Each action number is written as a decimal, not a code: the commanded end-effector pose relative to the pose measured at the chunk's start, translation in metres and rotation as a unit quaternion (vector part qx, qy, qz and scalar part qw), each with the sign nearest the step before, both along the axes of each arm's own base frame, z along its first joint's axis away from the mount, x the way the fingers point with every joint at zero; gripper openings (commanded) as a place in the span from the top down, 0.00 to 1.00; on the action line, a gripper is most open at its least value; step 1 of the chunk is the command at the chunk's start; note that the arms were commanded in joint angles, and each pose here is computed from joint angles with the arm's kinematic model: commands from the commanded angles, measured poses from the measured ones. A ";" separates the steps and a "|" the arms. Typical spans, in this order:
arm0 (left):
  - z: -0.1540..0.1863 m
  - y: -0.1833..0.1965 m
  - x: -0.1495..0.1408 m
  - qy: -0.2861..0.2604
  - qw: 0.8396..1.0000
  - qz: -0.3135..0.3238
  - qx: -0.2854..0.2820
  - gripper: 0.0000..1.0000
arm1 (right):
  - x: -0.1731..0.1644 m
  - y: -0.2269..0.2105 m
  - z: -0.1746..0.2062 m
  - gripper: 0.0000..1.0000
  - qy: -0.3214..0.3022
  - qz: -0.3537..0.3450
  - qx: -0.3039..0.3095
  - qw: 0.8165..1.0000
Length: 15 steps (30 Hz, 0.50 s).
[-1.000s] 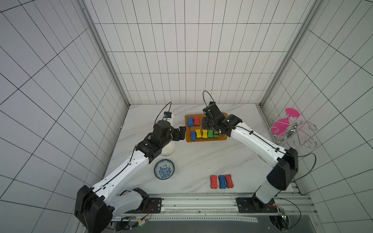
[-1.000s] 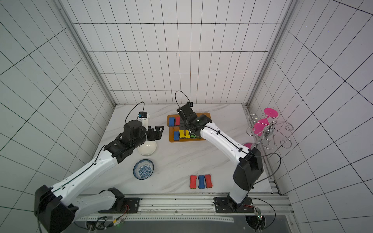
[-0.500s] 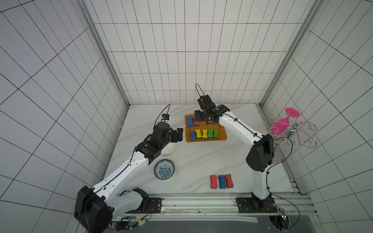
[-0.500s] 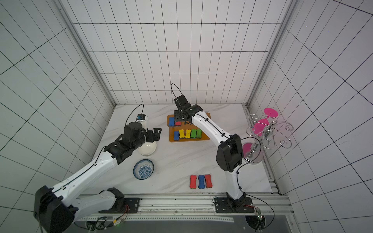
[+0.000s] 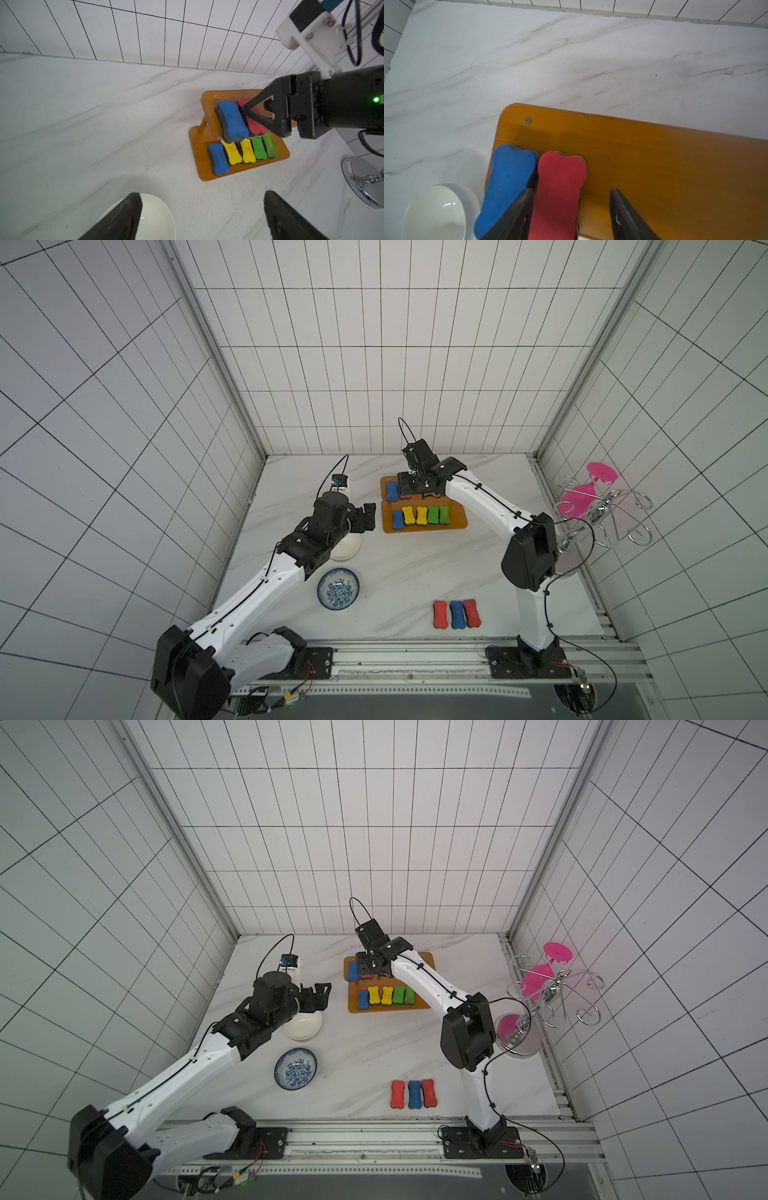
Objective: Remove the whiteboard erasers from the shelf
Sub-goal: Pick up the whiteboard eraser from the shelf.
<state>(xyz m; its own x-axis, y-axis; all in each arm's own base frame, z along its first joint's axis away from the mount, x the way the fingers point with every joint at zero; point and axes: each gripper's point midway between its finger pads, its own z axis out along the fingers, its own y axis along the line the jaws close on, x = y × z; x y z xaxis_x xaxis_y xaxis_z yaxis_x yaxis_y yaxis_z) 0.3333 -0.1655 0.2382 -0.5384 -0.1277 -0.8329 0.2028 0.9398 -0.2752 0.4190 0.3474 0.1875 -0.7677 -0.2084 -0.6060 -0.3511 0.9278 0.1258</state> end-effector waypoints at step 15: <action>0.006 0.000 -0.002 -0.009 1.000 -0.007 -0.008 0.05 | -0.004 -0.010 -0.001 0.45 0.001 -0.014 -0.025 1.000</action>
